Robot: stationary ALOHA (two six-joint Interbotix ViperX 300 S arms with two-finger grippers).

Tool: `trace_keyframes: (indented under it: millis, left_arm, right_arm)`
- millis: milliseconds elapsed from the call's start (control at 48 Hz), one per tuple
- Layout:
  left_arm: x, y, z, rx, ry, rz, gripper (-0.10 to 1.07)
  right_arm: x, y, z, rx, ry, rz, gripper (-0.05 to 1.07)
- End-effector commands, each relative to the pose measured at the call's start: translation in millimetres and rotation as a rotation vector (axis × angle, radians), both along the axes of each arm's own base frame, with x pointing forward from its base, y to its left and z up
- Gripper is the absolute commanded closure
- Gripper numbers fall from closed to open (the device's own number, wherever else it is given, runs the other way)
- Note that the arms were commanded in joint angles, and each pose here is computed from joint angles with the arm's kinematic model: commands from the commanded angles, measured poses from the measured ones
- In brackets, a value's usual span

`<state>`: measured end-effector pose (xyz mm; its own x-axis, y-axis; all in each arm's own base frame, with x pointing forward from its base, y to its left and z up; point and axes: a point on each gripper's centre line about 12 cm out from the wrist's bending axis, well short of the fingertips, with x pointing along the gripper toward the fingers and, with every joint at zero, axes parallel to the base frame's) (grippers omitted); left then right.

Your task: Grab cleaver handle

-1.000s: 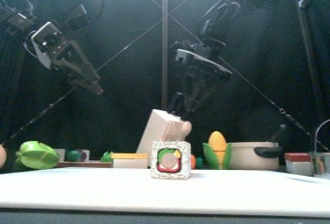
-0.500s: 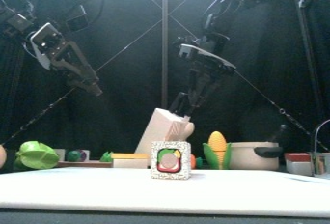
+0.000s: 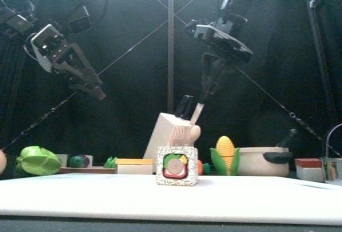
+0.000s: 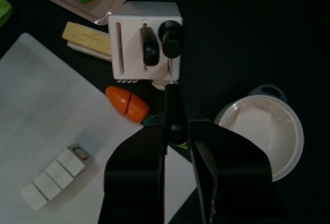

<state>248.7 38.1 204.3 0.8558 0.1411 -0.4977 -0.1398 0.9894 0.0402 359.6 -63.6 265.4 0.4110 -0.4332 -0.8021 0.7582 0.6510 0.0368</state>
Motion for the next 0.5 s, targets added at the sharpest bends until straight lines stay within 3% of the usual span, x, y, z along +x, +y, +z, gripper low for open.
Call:
trace_keyframes:
  millis: [0,271,479]
  left_arm:
    - [2,0.7,4.9,0.003,-0.013,0.001,-0.05]
    - [2,0.7,5.2,-0.018,-0.018,0.013,-0.05]
    - [2,0.5,5.2,-0.022,-0.019,0.014,-0.05]
  right_arm:
    - [-5,8,28.2,-0.007,-0.072,0.020,0.51]
    - [-18,31,42.4,-0.006,-0.114,0.086,0.51]
    - [-27,43,48.2,-0.007,-0.205,0.169,0.51]
